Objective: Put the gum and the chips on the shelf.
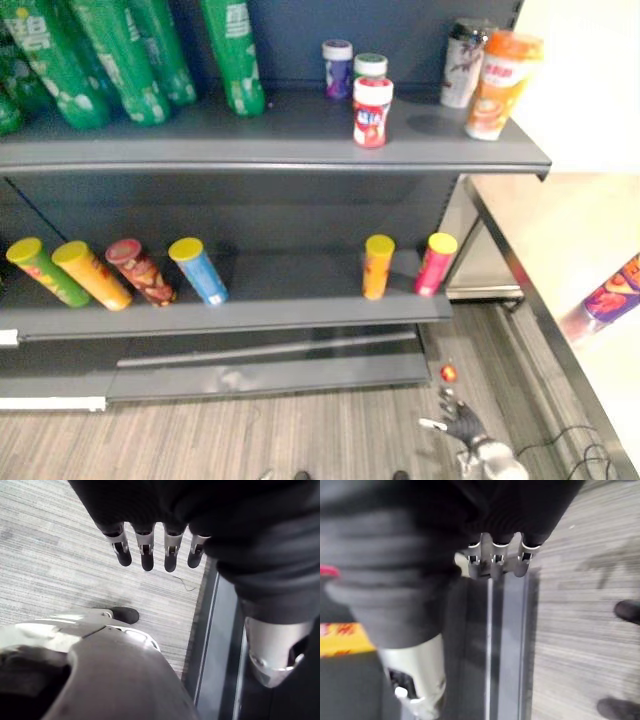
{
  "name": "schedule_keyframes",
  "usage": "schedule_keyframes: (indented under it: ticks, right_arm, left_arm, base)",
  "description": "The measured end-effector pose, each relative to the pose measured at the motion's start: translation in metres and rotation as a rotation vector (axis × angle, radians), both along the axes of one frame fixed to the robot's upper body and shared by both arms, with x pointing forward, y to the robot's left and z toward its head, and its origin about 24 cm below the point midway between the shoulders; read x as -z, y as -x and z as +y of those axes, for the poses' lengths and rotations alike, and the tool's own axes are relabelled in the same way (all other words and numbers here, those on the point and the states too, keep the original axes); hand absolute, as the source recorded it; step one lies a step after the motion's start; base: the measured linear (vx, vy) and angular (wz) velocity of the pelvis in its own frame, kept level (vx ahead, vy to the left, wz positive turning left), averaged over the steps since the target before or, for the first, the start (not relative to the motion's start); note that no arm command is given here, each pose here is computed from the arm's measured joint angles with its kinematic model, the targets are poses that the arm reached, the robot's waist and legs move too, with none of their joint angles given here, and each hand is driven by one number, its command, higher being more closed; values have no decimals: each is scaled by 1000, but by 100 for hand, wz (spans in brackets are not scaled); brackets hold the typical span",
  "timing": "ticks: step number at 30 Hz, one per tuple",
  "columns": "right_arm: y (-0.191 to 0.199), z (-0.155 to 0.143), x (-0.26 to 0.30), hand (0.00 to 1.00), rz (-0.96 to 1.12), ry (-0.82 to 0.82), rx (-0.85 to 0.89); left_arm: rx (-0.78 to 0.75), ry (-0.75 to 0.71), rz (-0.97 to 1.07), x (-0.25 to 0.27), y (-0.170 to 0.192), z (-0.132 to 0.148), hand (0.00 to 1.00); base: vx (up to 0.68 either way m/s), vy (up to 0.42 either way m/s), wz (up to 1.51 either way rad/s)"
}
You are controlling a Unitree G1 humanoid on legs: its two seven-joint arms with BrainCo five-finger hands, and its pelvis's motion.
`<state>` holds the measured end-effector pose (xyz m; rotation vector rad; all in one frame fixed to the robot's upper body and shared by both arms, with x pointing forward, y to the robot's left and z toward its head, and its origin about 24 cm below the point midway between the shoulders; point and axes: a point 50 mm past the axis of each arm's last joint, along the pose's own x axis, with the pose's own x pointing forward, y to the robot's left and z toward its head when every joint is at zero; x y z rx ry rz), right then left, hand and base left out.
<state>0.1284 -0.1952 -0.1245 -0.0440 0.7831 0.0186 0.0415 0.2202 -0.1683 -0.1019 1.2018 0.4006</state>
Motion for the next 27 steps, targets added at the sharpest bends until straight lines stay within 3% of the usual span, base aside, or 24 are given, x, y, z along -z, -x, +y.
schedule_keyframes:
  ticks: [10,22,27]
  right_arm:
    - [65,-22,36,0,283,-42,357]
    - [87,-23,43,0,348,-83,534]
    - [105,-40,40,0,334,-105,756]
  left_arm:
    - [35,-4,0,0,-1,-2,0]
    - [-25,17,-18,0,0,-3,0]
    - [-46,35,-37,0,-5,-4,0]
  base:
    - [47,0,0]
    - [8,7,-3]
    - [-2,68,-44]
